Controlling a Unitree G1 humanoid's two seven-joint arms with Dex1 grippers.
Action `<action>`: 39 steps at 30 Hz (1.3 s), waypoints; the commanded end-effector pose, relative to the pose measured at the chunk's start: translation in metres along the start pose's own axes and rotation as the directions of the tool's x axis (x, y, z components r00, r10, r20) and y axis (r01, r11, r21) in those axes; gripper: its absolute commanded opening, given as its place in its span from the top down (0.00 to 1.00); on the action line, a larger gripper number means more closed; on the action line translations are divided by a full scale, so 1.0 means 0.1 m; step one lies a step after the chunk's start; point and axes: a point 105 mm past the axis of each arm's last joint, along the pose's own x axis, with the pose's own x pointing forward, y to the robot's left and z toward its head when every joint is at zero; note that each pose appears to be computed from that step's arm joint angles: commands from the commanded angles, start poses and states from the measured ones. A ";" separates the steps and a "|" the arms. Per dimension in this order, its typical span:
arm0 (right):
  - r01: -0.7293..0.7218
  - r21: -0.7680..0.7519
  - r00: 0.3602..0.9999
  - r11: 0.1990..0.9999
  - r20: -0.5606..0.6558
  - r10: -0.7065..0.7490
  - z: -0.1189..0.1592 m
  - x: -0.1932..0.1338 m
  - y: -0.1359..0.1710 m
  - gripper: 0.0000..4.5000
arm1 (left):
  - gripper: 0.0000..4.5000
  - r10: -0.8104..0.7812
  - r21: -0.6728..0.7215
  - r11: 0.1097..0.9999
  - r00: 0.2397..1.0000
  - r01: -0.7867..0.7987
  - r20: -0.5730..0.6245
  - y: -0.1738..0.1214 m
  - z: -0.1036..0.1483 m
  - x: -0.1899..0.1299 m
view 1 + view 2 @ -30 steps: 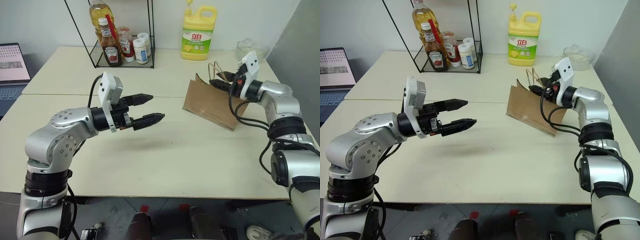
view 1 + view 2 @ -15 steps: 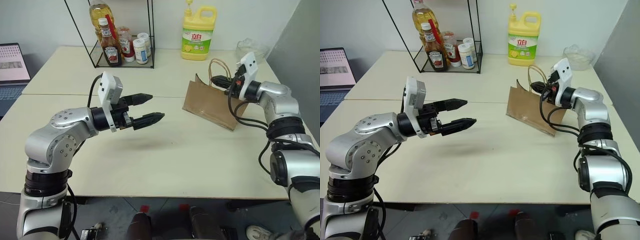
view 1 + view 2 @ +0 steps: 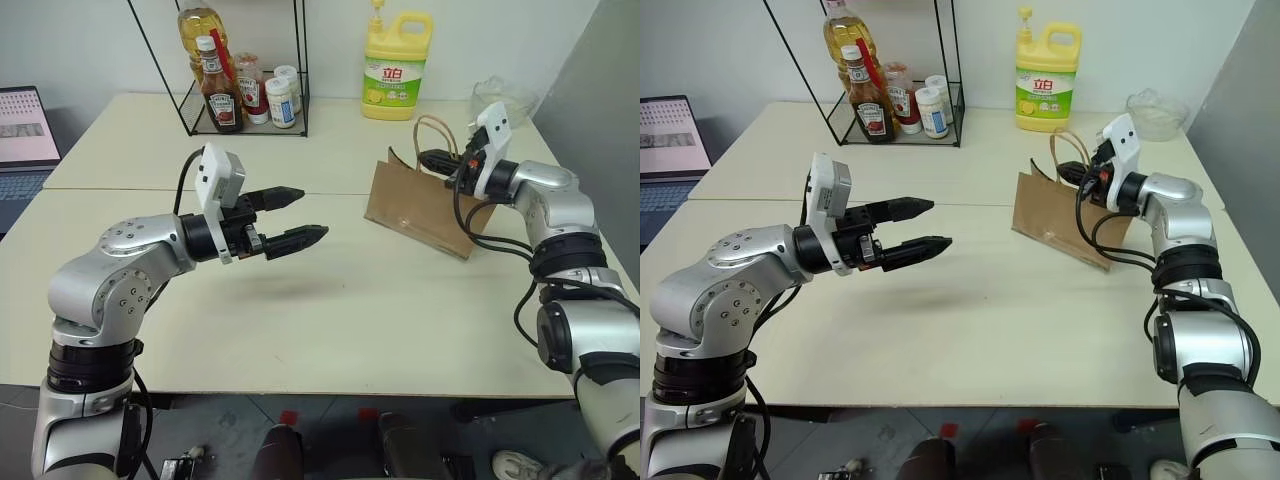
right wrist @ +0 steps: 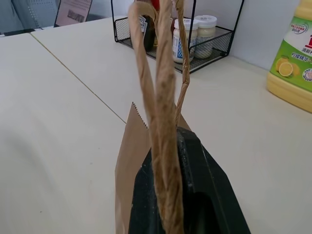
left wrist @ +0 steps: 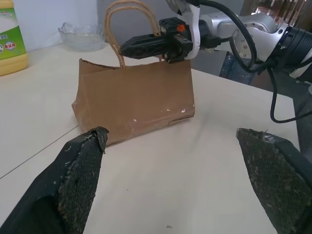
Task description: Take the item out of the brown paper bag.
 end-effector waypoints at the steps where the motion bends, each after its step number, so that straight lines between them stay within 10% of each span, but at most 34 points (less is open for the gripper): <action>1: -0.049 -0.056 0.985 0.997 0.163 0.058 0.56 0.03 0.09 0.99 | 0.00 0.028 0.010 1.000 0.999 -0.028 0.040 -0.01 0.11 -0.12; 15: -0.173 -0.071 0.962 0.982 0.200 0.184 0.71 0.24 0.42 0.99 | 0.00 0.065 -0.040 0.997 0.998 -0.065 -0.001 -0.18 -0.07 -0.25; 27: -0.174 -0.134 0.985 0.975 -0.007 0.175 0.41 -0.03 0.27 0.99 | 0.00 0.076 -0.044 0.996 0.997 -0.077 -0.013 -0.16 -0.09 -0.26; 39: 0.032 -0.141 0.992 0.990 -0.119 -0.049 0.30 -0.18 0.01 0.99 | 0.00 0.068 -0.024 0.997 0.998 -0.068 -0.017 -0.09 -0.11 -0.19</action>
